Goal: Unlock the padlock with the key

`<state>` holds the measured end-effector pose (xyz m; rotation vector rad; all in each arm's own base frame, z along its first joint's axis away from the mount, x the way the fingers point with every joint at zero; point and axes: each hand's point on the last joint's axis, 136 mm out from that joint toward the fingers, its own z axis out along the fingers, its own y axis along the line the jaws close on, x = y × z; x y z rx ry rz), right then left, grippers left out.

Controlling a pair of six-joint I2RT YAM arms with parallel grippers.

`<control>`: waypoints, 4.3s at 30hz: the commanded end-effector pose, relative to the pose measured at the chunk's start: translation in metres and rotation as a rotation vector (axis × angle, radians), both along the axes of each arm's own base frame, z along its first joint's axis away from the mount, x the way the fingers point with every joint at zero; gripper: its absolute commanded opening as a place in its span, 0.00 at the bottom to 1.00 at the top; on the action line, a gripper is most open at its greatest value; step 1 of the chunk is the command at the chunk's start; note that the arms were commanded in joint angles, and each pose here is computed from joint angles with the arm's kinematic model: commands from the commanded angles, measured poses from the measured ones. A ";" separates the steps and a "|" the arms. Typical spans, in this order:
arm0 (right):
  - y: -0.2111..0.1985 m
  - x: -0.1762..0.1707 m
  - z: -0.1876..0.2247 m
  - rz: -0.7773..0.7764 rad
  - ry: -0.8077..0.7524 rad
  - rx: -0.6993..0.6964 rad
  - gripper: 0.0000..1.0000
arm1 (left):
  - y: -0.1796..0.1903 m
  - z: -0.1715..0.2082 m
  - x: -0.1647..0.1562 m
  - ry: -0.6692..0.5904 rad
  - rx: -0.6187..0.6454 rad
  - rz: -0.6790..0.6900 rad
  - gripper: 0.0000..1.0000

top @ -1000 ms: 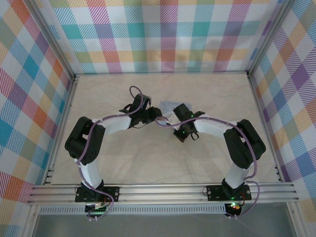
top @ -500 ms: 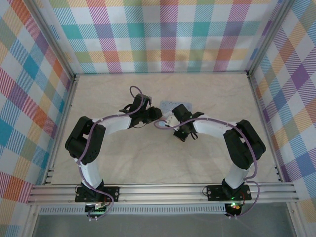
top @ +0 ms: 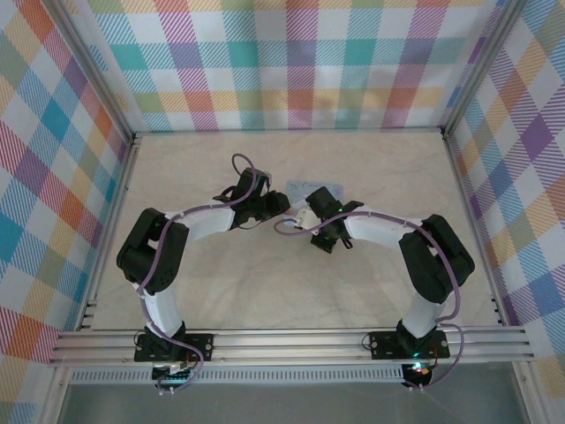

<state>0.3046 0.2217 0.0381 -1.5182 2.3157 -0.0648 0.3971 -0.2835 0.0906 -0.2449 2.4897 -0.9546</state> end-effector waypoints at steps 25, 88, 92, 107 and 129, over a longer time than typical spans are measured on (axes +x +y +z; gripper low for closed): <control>0.018 -0.021 0.006 0.012 0.177 0.037 0.00 | 0.001 0.003 -0.001 0.009 -0.016 -0.006 0.26; -0.136 0.019 0.138 -0.854 -0.143 0.364 0.00 | 0.094 0.073 -0.058 -0.156 0.168 0.113 1.00; -0.172 0.031 0.104 -1.004 -0.098 0.251 0.00 | 0.096 0.061 -0.061 -0.128 0.169 0.128 1.00; -0.208 0.055 0.018 -1.101 0.051 0.007 0.00 | 0.104 0.053 -0.071 -0.114 0.169 0.156 1.00; -0.197 0.059 0.014 -1.106 0.104 0.063 0.32 | 0.111 0.049 -0.072 -0.113 0.189 0.179 1.00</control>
